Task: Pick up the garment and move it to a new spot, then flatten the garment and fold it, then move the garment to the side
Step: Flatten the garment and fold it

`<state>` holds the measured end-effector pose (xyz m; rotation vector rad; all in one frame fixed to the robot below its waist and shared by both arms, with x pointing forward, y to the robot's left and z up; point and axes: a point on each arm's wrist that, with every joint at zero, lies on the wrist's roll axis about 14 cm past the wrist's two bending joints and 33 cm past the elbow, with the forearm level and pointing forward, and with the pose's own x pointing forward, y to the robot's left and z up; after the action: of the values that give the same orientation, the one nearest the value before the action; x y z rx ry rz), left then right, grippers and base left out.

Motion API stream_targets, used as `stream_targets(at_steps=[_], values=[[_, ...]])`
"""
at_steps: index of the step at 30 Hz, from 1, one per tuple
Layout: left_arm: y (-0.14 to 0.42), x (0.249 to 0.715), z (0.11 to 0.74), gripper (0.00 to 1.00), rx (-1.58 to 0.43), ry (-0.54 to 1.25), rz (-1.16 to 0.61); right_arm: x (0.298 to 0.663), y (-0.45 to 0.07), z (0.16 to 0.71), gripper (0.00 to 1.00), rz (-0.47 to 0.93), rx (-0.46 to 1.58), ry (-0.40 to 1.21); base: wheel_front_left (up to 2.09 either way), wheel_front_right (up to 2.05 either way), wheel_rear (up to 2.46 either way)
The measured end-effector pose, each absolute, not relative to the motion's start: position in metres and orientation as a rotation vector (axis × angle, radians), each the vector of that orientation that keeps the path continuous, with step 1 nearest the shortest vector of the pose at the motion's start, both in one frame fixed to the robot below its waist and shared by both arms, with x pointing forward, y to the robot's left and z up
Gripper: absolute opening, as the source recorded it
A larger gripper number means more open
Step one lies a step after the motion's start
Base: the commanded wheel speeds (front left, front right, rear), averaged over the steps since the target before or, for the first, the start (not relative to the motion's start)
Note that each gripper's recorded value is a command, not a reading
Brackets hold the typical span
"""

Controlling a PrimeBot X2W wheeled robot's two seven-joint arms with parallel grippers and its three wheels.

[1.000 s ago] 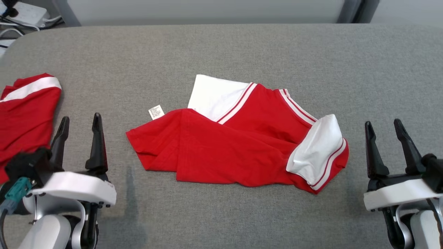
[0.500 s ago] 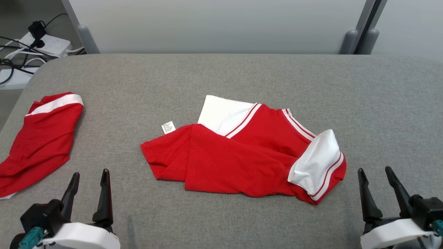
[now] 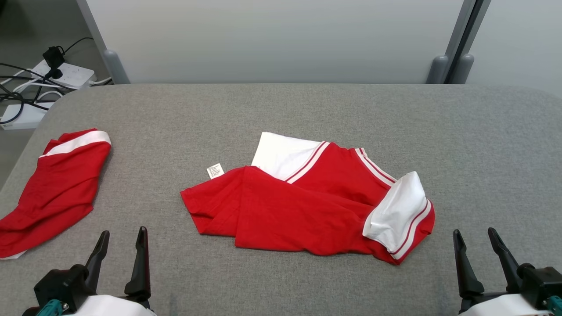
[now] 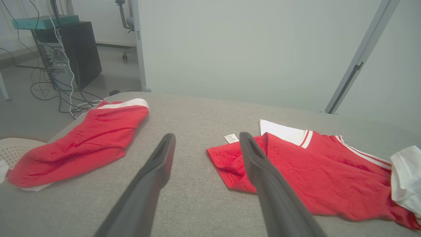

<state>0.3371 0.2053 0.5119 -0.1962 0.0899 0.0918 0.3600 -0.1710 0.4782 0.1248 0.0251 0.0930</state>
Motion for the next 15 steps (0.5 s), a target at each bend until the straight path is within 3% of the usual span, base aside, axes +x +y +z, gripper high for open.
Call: stream_targets(at_steps=[15], values=[[0.202, 0.338, 0.509, 1.00, -0.195, 0.119, 0.092, 0.370, -0.159, 0.465, 1.00, 0.132, 0.133, 0.105, 0.00, 0.00, 0.00]])
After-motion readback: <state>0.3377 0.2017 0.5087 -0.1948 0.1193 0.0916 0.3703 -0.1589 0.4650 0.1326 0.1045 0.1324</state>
